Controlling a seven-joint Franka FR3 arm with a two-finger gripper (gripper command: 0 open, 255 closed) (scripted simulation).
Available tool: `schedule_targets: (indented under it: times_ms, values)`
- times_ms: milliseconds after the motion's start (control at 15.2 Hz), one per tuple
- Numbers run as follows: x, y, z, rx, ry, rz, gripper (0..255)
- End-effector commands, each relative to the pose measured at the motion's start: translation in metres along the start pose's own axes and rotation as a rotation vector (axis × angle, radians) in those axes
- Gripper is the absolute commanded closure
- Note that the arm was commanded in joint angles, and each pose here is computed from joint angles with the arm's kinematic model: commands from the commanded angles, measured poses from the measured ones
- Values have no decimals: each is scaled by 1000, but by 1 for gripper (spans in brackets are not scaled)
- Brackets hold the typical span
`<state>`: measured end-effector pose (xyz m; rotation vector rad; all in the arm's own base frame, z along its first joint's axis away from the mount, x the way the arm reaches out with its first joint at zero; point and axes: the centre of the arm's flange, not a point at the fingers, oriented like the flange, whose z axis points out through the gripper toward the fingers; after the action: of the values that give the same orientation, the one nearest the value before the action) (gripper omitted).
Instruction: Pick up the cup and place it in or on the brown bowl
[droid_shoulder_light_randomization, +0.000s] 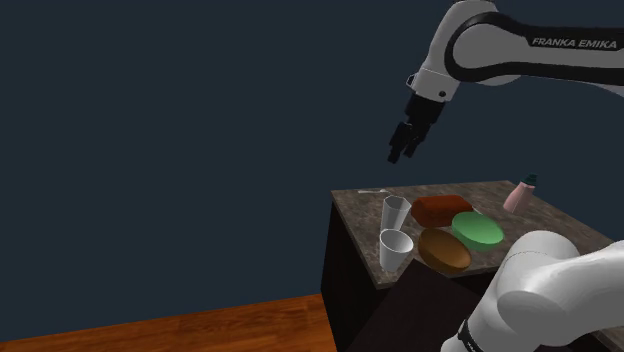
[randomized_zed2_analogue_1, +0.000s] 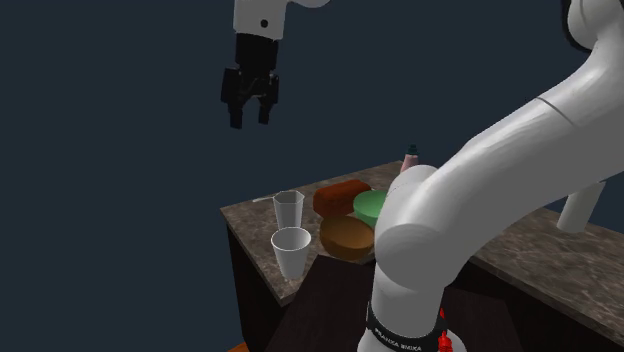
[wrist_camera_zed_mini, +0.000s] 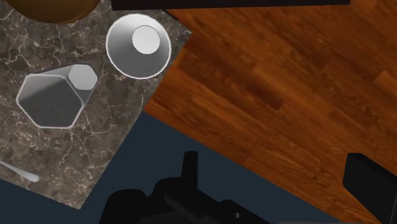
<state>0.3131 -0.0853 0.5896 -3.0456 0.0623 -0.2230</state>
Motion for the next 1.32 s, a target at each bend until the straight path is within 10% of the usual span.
schedule_targets:
  times_ms: [0,1254]
  values:
    - [2,21,15,2,-3,-4,0]
    - [21,225,166,28,-36,-24,0]
